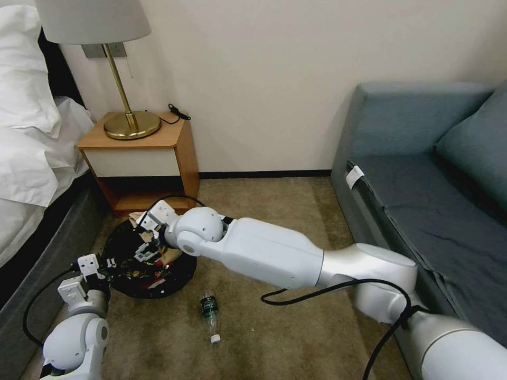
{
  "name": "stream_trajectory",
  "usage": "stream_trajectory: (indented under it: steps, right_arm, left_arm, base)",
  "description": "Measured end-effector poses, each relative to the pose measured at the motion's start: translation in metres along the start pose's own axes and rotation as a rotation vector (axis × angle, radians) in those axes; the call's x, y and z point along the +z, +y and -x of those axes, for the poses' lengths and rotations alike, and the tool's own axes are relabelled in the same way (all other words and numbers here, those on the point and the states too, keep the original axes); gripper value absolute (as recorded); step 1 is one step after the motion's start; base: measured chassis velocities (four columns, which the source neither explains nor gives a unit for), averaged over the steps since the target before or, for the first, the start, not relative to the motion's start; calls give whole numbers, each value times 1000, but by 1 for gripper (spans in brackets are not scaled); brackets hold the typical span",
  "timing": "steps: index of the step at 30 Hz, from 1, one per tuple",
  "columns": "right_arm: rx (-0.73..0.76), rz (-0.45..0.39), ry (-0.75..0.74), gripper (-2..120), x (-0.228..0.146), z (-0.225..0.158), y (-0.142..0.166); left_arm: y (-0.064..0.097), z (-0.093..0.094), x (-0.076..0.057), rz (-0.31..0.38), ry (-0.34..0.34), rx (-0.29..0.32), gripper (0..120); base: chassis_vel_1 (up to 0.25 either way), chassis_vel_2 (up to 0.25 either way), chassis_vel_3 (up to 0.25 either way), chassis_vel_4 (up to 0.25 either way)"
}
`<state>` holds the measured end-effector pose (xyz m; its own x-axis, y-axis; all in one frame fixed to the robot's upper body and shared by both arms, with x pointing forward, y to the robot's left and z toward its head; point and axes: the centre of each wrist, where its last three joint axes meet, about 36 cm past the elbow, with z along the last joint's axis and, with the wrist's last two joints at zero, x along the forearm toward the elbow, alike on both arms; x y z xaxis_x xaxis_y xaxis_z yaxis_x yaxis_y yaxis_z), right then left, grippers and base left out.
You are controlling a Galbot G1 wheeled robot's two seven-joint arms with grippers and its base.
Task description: Pick up the trash bin, then pick up the garbage on the floor and place it into the trash bin.
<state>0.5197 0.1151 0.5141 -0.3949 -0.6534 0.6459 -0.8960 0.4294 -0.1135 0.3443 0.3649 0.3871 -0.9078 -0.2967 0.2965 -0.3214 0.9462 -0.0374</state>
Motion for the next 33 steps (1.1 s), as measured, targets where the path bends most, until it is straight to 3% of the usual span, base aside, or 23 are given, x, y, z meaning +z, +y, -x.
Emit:
stream_trajectory:
  steps: [11,17,22,26,27,33]
  right_arm:
    - [34,-85,9,100,-4,-3,-15]
    - [83,-190,0,100,-9,-7,-22]
    - [162,-353,22,100,0,-12,-23]
    - [165,-389,29,100,2,-15,-22]
    - [160,-417,34,100,-2,-19,-21]
    - [133,-484,30,100,-13,-26,-18]
  left_arm:
    - [-5,0,3,-5,8,13,4]
    - [-7,1,4,-21,14,20,4]
    - [-15,13,-2,-82,42,33,4]
    - [-20,18,-4,-98,50,38,4]
    - [-27,24,-5,-120,63,50,4]
    - [-41,23,-6,-151,75,74,4]
  base:
    - [0,0,0,0]
    - [0,0,0,0]
    - [0,0,0,0]
    - [0,0,0,0]
    - [0,0,0,0]
    - [0,0,0,0]
